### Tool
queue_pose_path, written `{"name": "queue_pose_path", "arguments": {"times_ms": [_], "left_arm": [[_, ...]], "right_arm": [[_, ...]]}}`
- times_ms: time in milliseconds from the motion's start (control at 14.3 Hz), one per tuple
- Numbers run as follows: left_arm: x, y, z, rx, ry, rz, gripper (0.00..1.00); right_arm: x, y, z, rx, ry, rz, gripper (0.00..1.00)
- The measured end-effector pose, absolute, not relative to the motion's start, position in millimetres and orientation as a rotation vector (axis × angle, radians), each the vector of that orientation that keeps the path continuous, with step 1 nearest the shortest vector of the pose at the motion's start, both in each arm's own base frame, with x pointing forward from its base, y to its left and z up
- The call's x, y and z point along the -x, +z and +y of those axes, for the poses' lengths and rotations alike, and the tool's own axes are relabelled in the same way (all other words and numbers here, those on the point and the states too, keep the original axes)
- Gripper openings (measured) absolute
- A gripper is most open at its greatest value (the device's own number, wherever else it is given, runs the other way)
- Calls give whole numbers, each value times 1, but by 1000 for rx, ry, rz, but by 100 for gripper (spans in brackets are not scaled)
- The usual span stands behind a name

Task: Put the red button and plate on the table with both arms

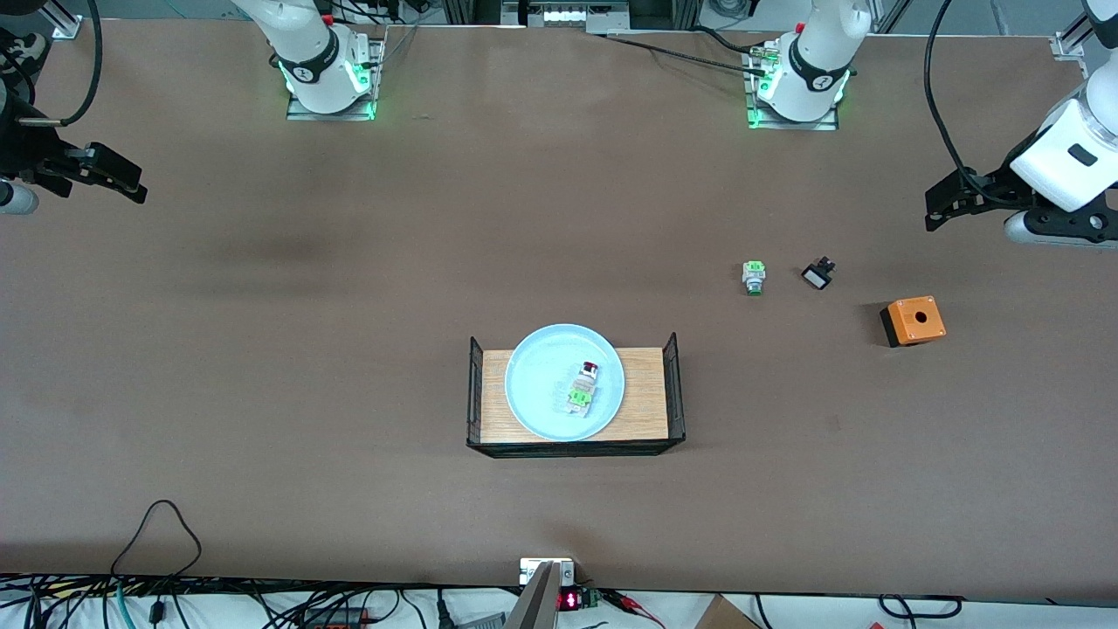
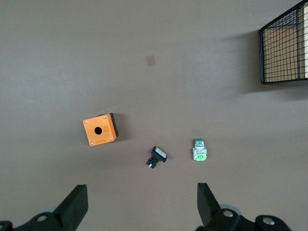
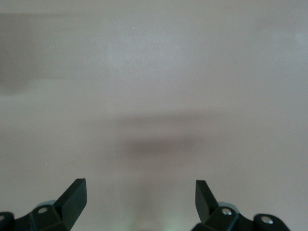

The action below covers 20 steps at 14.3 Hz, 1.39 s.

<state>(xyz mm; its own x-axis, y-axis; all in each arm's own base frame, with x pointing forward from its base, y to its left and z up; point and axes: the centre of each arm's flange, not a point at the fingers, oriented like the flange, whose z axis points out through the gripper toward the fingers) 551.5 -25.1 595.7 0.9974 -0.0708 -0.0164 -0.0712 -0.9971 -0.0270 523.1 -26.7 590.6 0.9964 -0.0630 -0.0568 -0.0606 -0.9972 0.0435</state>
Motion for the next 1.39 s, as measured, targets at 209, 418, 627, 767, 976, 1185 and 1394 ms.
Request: {"name": "queue_pose_path", "arguments": {"times_ms": [209, 418, 627, 767, 976, 1185, 1394], "left_arm": [[-551, 595, -25, 3112, 33, 110, 100], [-551, 595, -25, 3112, 35, 110, 100], [-551, 595, -25, 3112, 36, 110, 100], [-551, 595, -25, 3112, 38, 110, 100], [-550, 595, -25, 3112, 39, 110, 100], [-549, 594, -26, 3118, 56, 110, 100], [-545, 593, -31, 3147, 107, 115, 100]], "right_arm": [[-522, 589, -27, -3096, -112, -96, 100], [-521, 589, -27, -3096, -115, -96, 100], [-522, 589, -27, -3096, -116, -96, 100], [-522, 589, -27, -3096, -117, -96, 100], [-522, 589, -27, -3096, -117, -96, 100], [-522, 589, -27, -3096, -117, -96, 100], [-521, 588, -26, -3097, -123, -71, 100]]}}
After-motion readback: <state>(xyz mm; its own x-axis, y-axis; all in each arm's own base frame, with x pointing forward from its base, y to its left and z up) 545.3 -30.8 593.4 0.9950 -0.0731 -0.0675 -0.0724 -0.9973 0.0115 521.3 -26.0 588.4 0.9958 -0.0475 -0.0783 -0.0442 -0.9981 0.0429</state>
